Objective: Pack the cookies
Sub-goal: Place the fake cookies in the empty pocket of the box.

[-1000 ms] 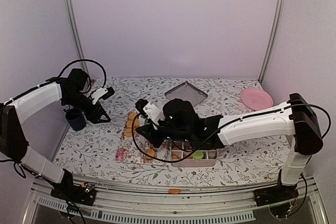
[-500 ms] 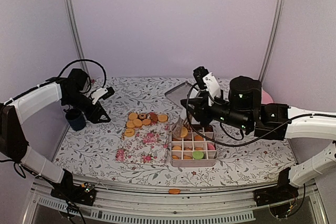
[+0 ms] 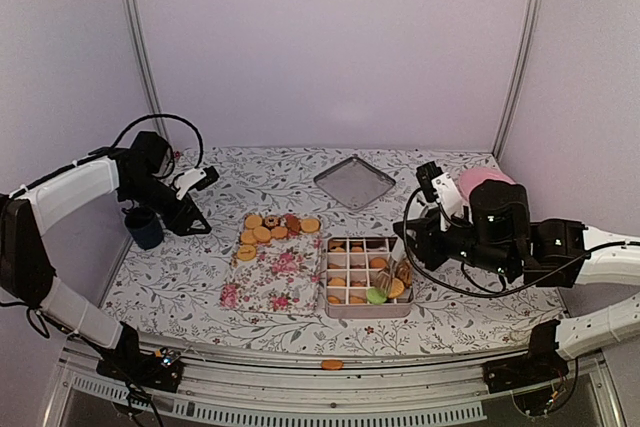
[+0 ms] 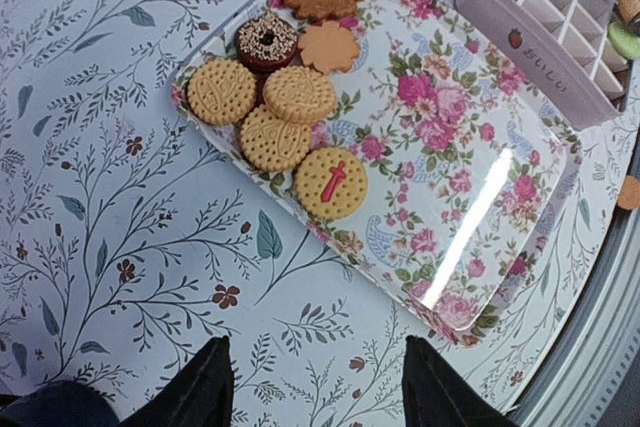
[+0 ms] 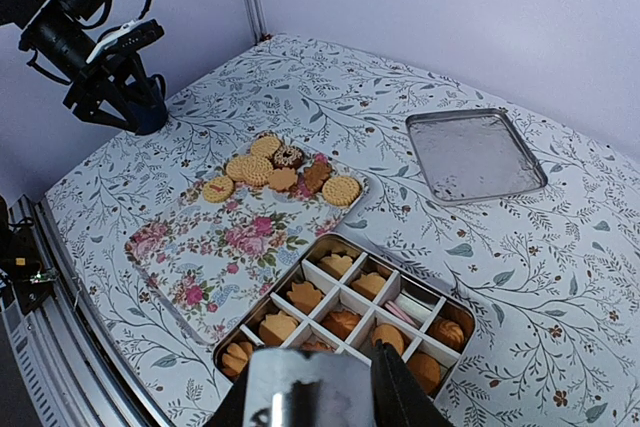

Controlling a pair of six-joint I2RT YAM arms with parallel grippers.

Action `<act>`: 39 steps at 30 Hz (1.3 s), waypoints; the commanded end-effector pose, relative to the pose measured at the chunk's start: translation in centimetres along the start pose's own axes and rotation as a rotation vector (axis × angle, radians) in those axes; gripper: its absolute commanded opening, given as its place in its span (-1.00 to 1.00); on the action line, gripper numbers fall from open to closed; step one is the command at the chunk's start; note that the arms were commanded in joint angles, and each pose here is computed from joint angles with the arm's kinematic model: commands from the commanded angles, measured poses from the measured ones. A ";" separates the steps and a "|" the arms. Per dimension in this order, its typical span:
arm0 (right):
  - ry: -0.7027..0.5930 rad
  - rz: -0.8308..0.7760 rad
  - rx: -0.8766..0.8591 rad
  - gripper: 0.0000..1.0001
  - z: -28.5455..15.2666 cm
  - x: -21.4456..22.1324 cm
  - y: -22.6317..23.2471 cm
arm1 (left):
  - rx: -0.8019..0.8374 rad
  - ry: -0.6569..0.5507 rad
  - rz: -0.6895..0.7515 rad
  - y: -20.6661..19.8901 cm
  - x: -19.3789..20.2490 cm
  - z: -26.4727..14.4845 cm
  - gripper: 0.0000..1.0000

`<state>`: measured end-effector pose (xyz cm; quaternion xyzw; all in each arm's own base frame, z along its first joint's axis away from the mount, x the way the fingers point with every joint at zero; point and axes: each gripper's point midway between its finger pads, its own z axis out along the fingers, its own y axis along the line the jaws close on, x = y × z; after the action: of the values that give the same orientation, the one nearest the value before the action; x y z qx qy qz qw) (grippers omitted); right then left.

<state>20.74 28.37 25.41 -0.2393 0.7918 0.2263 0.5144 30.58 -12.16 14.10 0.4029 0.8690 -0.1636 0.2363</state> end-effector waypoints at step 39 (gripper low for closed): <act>-0.049 -0.079 0.097 -0.34 -1.6 -3.4 -1.6 | 0.028 -0.016 -0.021 0.1 0.0 0.7 0.16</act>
<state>21.32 27.16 27.32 -0.2399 0.7859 0.1918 0.5367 30.54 -12.46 13.60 0.3999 0.8701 -0.1763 0.2279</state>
